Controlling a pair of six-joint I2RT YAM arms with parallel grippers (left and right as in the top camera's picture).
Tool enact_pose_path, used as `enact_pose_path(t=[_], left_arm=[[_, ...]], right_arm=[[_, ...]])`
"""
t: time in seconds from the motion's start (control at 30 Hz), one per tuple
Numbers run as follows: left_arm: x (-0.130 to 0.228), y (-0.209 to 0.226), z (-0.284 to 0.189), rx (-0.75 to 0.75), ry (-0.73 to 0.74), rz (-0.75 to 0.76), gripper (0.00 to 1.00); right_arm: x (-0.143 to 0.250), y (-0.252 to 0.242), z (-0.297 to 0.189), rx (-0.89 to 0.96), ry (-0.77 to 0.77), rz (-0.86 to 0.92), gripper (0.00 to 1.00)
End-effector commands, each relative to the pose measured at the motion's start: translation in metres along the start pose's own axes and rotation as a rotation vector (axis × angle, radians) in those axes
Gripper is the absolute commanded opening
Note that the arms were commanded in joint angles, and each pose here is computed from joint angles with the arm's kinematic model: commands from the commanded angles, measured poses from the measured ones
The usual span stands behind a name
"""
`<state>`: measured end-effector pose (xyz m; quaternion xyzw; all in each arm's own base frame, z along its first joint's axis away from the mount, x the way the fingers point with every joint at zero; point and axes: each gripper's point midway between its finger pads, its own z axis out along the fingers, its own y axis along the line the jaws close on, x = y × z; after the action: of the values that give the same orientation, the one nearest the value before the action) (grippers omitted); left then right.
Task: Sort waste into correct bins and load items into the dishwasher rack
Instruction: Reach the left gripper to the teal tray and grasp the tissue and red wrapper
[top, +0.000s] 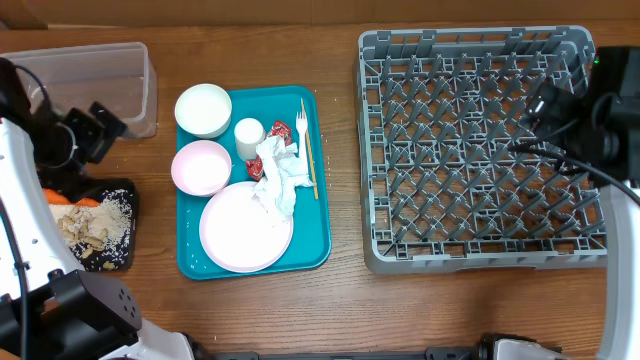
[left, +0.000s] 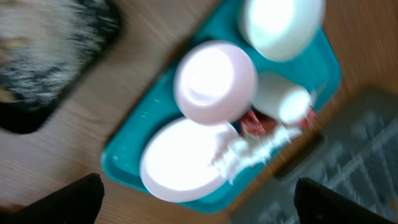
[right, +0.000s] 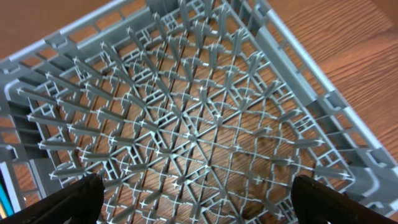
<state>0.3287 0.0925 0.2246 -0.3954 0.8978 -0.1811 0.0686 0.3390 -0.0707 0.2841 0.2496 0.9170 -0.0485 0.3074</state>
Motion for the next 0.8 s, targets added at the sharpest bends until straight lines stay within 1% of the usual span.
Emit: enact_pose_path(t=[0.0, 0.07, 0.1, 0.23, 0.27, 0.37, 0.5, 0.57, 0.67, 0.77], left_arm=[[0.046, -0.054, 0.008, 0.183, 0.148, 0.320, 1.00], [0.069, -0.067, 0.018, 0.144, 0.189, 0.455, 1.00], [0.074, -0.070, 0.023, 0.109, 0.187, 0.487, 1.00], [0.080, -0.088, 0.042, -0.037, 0.100, 0.598, 1.00], [0.086, -0.101, 0.048, -0.050, 0.074, 0.671, 1.00], [0.107, -0.124, 0.060, -0.061, 0.060, 0.810, 1.00], [0.133, -0.134, 0.078, -0.148, 0.067, 0.945, 1.00], [0.146, -0.140, 0.088, -0.146, 0.095, 0.998, 1.00], [0.154, -0.142, 0.110, -0.205, 0.123, 1.057, 1.00], [0.148, -0.136, 0.131, -0.301, 0.115, 1.006, 1.00]], right_arm=[[0.002, 0.005, 0.013, -0.008, 0.035, -0.003, 1.00], [0.004, 0.006, 0.024, 0.002, 0.063, -0.008, 1.00], [0.005, 0.006, 0.027, 0.005, 0.071, -0.009, 1.00], [0.008, 0.007, 0.039, 0.017, 0.102, -0.015, 1.00], [0.009, 0.008, 0.041, 0.019, 0.108, -0.016, 1.00], [0.010, 0.008, 0.043, 0.021, 0.113, -0.017, 1.00], [0.010, 0.008, 0.043, 0.021, 0.113, -0.017, 1.00], [0.010, 0.008, 0.043, 0.021, 0.112, -0.017, 1.00], [0.009, 0.008, 0.043, 0.021, 0.112, -0.017, 1.00], [0.010, 0.008, 0.043, 0.021, 0.113, -0.017, 1.00]])
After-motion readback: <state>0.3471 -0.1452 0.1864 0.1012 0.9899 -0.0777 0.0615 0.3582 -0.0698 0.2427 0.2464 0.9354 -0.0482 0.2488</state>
